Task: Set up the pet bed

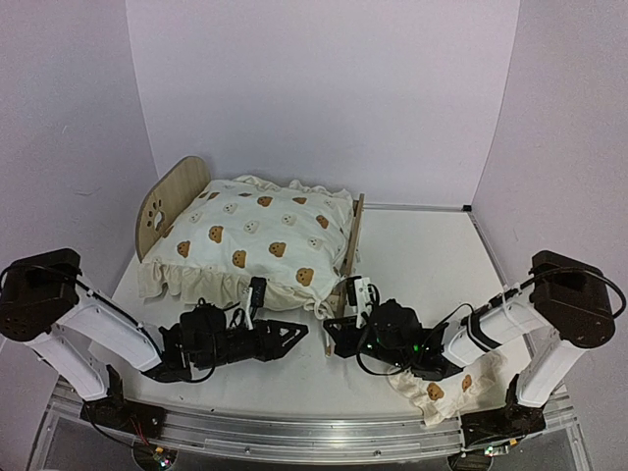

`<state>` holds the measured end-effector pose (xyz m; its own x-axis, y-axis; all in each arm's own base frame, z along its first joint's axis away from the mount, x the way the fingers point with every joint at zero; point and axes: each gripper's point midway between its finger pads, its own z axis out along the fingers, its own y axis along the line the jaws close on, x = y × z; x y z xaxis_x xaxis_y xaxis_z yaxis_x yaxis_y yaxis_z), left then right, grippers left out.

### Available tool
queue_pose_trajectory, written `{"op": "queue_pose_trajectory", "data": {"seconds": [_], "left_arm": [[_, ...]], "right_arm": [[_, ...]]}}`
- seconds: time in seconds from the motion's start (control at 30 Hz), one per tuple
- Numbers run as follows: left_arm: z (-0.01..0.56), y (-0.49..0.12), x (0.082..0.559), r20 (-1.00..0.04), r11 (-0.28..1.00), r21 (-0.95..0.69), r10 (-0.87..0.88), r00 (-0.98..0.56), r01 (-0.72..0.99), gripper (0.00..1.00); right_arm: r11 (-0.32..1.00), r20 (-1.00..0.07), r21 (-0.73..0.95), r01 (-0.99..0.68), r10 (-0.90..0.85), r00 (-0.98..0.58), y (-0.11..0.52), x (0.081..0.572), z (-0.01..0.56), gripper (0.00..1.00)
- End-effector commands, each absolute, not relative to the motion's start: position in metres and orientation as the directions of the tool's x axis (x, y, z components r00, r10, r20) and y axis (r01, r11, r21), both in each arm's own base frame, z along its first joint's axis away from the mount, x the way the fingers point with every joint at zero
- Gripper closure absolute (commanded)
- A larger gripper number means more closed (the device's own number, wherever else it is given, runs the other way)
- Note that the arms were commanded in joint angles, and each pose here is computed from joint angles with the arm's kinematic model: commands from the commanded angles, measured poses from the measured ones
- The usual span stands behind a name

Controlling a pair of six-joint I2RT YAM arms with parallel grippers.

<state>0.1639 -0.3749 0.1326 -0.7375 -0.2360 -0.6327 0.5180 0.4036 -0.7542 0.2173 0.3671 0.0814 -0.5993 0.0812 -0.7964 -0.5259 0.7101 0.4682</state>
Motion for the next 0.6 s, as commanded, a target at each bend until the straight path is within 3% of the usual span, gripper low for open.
{"op": "queue_pose_trajectory", "data": {"seconds": [0.0, 0.13, 0.27, 0.37, 0.57], "left_arm": [[0.137, -0.376, 0.179, -0.876, 0.570, -0.371, 0.048, -0.481, 0.733, 0.61], [0.158, -0.368, 0.192, -0.960, 0.589, -0.057, 0.189, -0.205, 0.806, 0.67], [0.173, -0.368, 0.203, -0.943, 0.532, 0.227, 0.330, 0.048, 0.816, 0.72], [0.172, -0.370, 0.218, -0.909, 0.502, 0.333, 0.396, 0.129, 0.798, 0.81], [0.172, -0.387, 0.227, -0.868, 0.429, 0.428, 0.441, 0.229, 0.795, 0.80]], "right_arm": [[0.658, -0.821, 0.480, -0.580, 0.104, -0.561, 0.382, 0.219, 0.113, 1.00], [0.651, -0.824, 0.472, -0.594, 0.087, -0.560, 0.385, 0.217, 0.111, 1.00], [0.650, -0.824, 0.471, -0.597, 0.082, -0.560, 0.384, 0.216, 0.110, 1.00], [0.649, -0.826, 0.469, -0.600, 0.081, -0.558, 0.385, 0.216, 0.111, 1.00], [0.643, -0.830, 0.464, -0.609, 0.074, -0.554, 0.386, 0.215, 0.112, 1.00]]}}
